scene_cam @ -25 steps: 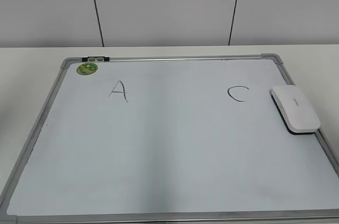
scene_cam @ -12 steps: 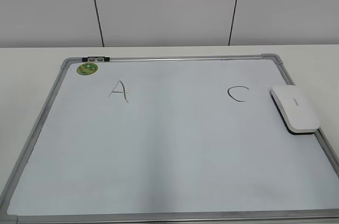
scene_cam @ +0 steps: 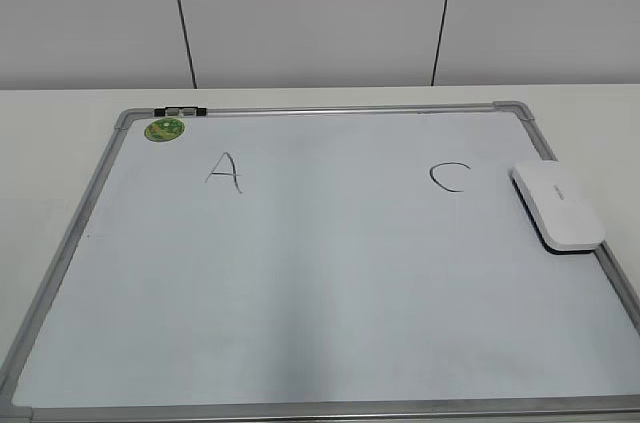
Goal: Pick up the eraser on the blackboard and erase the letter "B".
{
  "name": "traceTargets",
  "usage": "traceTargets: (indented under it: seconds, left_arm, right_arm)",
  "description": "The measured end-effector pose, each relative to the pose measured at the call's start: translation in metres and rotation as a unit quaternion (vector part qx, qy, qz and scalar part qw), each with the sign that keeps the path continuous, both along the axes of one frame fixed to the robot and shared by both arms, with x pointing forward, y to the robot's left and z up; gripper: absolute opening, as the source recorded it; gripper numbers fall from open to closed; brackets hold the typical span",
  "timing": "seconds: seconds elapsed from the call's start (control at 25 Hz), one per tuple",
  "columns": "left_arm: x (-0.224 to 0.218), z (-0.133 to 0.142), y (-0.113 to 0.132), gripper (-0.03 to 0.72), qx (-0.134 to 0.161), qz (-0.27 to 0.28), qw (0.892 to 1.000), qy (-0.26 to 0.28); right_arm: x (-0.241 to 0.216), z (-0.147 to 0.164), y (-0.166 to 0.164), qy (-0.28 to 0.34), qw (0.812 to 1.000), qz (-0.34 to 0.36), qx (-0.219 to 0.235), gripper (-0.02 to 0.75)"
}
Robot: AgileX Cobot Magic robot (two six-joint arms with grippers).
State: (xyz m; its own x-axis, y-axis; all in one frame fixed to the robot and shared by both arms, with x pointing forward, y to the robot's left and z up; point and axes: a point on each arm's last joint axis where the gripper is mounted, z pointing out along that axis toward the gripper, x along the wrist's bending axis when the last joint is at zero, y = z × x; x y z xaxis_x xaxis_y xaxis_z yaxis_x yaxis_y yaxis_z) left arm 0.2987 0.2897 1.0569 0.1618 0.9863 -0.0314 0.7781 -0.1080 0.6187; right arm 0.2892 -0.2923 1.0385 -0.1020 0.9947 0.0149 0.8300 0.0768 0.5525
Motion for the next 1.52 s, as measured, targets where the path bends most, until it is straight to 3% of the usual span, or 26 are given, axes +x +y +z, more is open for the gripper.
traceTargets:
  seconds: [0.16,1.0,1.24,1.52]
  left_arm:
    - [0.001,-0.016,0.0,0.369,0.002,0.0,1.0,0.02]
    - [0.0,-0.015,0.0,0.368,0.002,0.0,1.0,0.017]
    - [-0.018,-0.009,0.003,0.368,-0.003,0.019,0.999,-0.047]
    - [-0.05,-0.004,0.005,0.368,-0.006,0.039,0.988,-0.149]
  right_arm:
    - [0.002,-0.005,0.0,-0.005,1.0,-0.002,-0.001,0.589]
    - [0.002,-0.005,0.0,-0.006,1.0,-0.004,0.0,0.588]
    - [-0.009,-0.001,-0.002,-0.049,0.999,-0.018,0.001,0.588]
    - [-0.037,0.004,-0.002,-0.146,0.989,-0.037,0.001,0.588]
